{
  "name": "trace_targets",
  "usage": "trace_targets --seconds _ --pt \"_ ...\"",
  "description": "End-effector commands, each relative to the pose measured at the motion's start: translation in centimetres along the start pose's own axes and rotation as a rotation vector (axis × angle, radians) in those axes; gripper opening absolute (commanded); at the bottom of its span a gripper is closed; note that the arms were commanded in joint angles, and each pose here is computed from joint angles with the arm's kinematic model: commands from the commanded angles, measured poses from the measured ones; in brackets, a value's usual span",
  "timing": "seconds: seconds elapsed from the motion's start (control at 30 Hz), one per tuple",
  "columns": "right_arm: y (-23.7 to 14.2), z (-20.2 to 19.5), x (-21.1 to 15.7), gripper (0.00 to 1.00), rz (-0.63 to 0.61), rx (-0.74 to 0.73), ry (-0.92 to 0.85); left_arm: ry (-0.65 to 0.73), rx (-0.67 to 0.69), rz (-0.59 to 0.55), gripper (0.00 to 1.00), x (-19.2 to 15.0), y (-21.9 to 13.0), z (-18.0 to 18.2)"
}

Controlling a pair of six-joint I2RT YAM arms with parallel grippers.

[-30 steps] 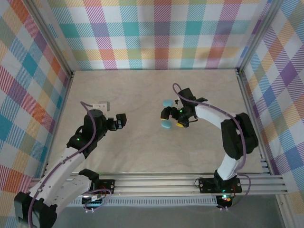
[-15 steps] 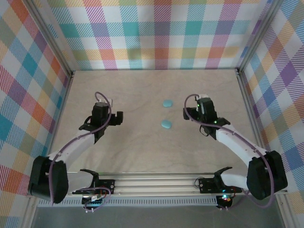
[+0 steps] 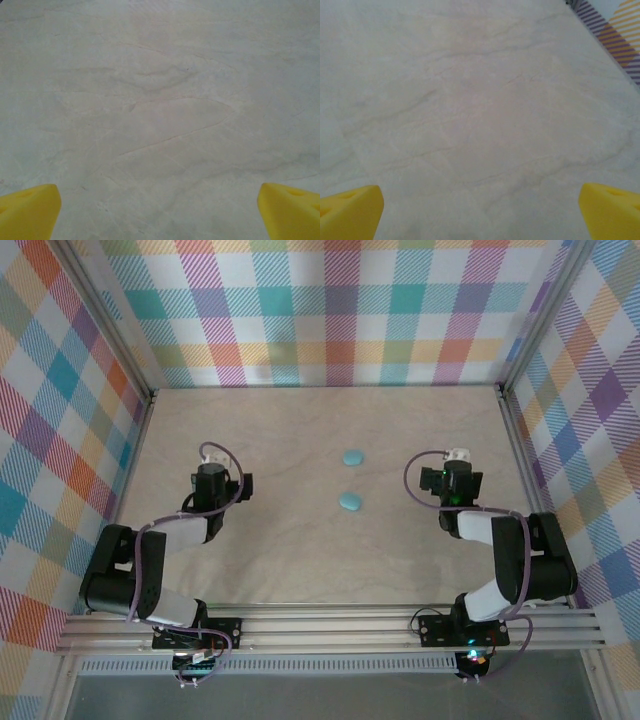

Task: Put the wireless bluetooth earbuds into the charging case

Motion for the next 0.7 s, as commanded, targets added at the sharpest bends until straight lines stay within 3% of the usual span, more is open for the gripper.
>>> trace_targets --seconds 0.0,0.3,0.4,0.53,0.67 --pt "-0.3 0.2 1.1 1.0 -0.098 0.076 0.044 -0.028 0.013 -0.117 1.0 0.4 0.2 0.7" --pt "-1.7 0.5 -0.2 1.0 -0.185 0.197 0.014 -0.098 -0.002 -0.086 1.0 -0.1 1.5 1.8" --pt "-1.3 0.2 -0.7 1.0 -0.217 0.166 0.034 -0.107 -0.011 -0.082 1.0 -0.2 1.5 2.0" --pt "-0.3 -0.5 -0.3 1.0 -0.125 0.158 0.077 -0.09 -0.054 -0.086 1.0 -0.4 1.6 1.6" --pt "-0.4 -0.5 -0.3 1.0 -0.138 0.16 0.074 -0.091 -0.057 -0.108 1.0 -1.1 1.5 1.6"
Point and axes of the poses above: each hand's point on the last joint's axis, 136 mm out from that joint toward the fingers, its own y axis out along the fingers, its own z axis along the line the jaws close on, x = y × z, the point moved 9 cm from there along -y, back along the fingers, and after that the axes turned 3 degrees about y, right-handed, at the moved point
